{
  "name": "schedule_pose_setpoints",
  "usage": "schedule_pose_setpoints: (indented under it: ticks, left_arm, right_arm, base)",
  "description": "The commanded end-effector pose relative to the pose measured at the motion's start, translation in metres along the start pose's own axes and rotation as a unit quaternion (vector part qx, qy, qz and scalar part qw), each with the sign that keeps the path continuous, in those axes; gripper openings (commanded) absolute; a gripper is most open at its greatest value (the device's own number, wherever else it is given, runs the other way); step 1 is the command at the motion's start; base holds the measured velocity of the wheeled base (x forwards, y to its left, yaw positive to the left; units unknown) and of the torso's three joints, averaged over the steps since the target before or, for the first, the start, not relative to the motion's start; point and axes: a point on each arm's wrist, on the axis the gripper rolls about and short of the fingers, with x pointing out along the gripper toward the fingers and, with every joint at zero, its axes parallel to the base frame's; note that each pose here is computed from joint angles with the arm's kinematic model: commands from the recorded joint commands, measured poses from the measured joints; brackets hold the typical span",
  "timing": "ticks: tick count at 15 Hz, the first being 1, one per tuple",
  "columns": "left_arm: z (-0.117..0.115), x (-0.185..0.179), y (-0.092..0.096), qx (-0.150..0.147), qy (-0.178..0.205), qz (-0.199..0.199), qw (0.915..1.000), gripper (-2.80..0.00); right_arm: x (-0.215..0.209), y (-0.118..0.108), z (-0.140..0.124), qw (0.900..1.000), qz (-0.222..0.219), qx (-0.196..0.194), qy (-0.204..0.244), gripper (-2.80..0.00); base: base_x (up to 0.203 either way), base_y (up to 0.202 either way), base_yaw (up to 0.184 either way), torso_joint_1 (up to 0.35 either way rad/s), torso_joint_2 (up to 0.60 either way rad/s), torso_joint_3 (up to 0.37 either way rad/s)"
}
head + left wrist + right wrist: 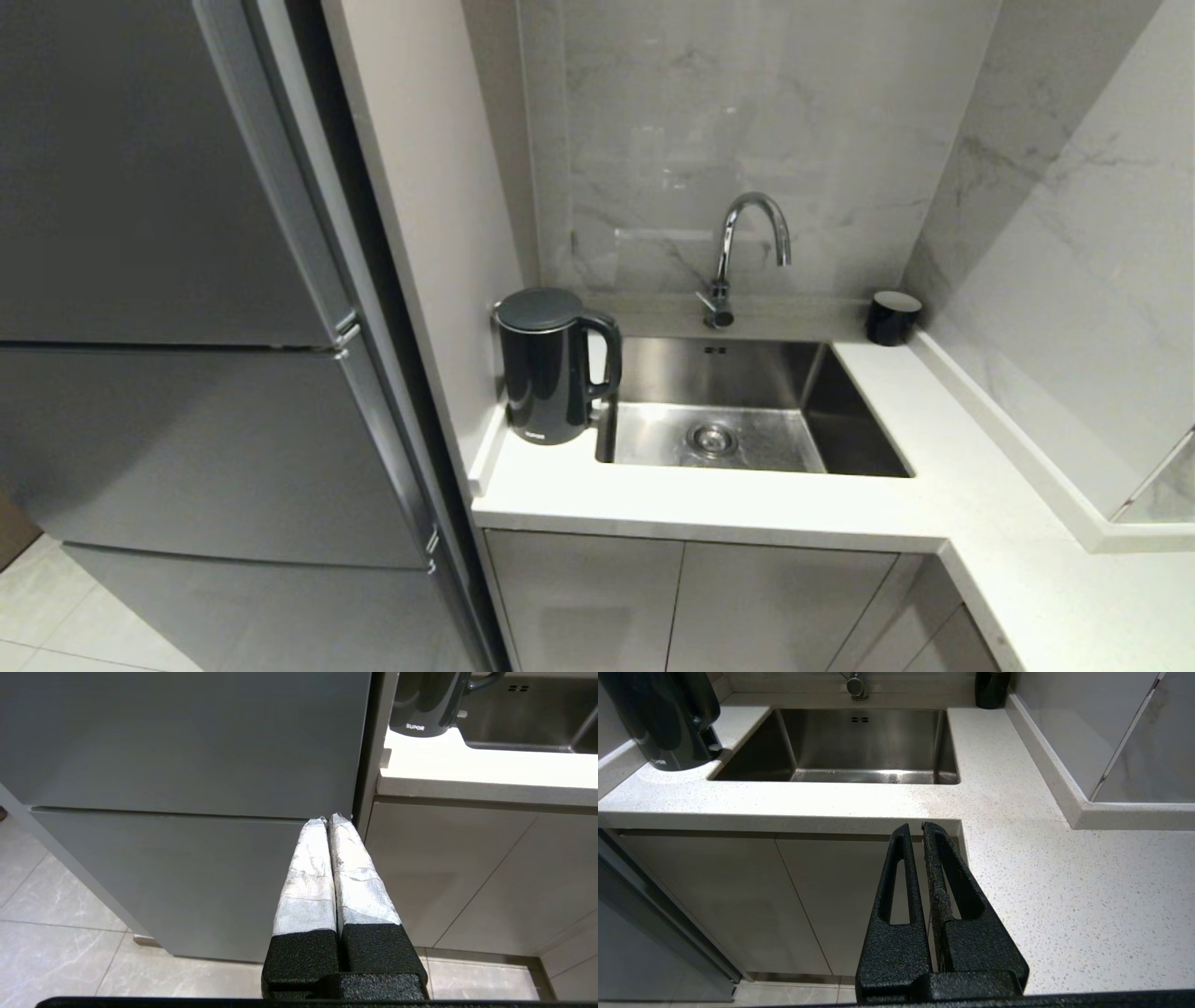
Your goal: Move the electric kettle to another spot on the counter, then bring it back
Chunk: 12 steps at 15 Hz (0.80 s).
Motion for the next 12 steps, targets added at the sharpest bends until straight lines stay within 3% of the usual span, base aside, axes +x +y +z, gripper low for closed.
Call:
schedule_pose_setpoints:
  ticks: [1, 8, 12]
  left_arm:
    - [-0.0002, -0.0001, 0.0, 0.0, 0.0, 0.0, 1.0, -2.8]
    - [-0.0002, -0.0001, 0.0, 0.0, 0.0, 0.0, 1.0, -2.8]
    - [-0.0002, -0.0001, 0.0, 0.0, 0.0, 0.0, 1.0, -2.8]
  right_arm:
    - [-0.0001, 0.0, 0.0, 1.0, 0.0, 0.001, -0.001, -2.8]
    - [-0.0001, 0.0, 0.0, 1.0, 0.0, 0.0, -0.001, -2.8]
    - [-0.0001, 0.0, 0.0, 1.0, 0.0, 0.0, -0.001, -2.8]
  base:
    - [0.0, 0.0, 0.0, 0.0, 0.0, 0.0]
    - [0.18, 0.0, 0.002, 0.006, 0.0, 0.002]
    - [0.03, 0.0, 0.0, 0.002, 0.0, 0.001]
